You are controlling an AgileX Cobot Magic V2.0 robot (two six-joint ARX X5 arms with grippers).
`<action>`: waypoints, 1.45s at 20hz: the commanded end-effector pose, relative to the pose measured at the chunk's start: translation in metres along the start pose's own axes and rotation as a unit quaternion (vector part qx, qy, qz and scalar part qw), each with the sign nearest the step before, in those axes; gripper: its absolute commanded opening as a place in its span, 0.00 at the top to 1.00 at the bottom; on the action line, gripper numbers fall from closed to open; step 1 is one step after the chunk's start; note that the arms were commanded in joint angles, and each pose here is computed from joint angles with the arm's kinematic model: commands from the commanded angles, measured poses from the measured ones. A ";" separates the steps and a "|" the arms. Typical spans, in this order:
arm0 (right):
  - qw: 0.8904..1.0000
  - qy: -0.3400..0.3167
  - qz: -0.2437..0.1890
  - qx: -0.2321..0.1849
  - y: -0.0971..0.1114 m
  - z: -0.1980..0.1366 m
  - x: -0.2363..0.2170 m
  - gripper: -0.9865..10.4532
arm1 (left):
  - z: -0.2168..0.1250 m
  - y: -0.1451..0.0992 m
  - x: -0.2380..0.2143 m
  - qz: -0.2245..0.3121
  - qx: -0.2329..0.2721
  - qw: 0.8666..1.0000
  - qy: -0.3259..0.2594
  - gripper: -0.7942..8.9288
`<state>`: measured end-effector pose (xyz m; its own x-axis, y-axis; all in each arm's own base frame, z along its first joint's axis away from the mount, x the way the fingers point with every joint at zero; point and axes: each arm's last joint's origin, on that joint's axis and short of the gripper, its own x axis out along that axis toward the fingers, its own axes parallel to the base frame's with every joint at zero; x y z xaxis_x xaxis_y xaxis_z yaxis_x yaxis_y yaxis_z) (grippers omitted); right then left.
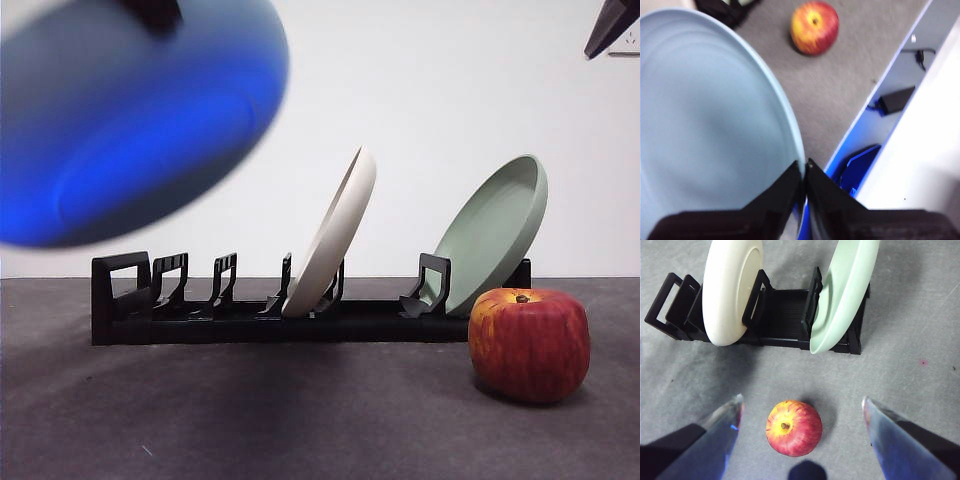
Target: Take the blue plate from the plate rack,put the plate on the table,take the apple from the table,put the apple in the plate
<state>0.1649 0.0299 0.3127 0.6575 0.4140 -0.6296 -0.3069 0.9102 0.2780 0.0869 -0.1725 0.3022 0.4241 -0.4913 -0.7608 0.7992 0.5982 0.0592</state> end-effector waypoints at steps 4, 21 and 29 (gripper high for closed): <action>1.000 0.000 -0.002 -0.001 0.000 0.001 0.000 0.56 | 0.001 -0.014 0.063 0.029 0.037 0.997 0.061 0.93; 1.000 0.006 0.000 0.001 0.000 0.000 0.000 0.56 | 0.003 -0.032 0.167 0.032 0.083 0.992 0.092 0.49; 0.998 0.048 0.034 -0.025 0.014 -0.003 0.015 0.44 | 0.077 -0.014 0.069 0.085 0.050 0.994 -0.056 0.49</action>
<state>0.1678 0.0483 0.3041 0.5647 0.4698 -0.6786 -0.3791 0.8780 0.2923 0.1363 -0.2647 0.2982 0.5894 -0.4695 -0.6574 0.7517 0.6168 0.2335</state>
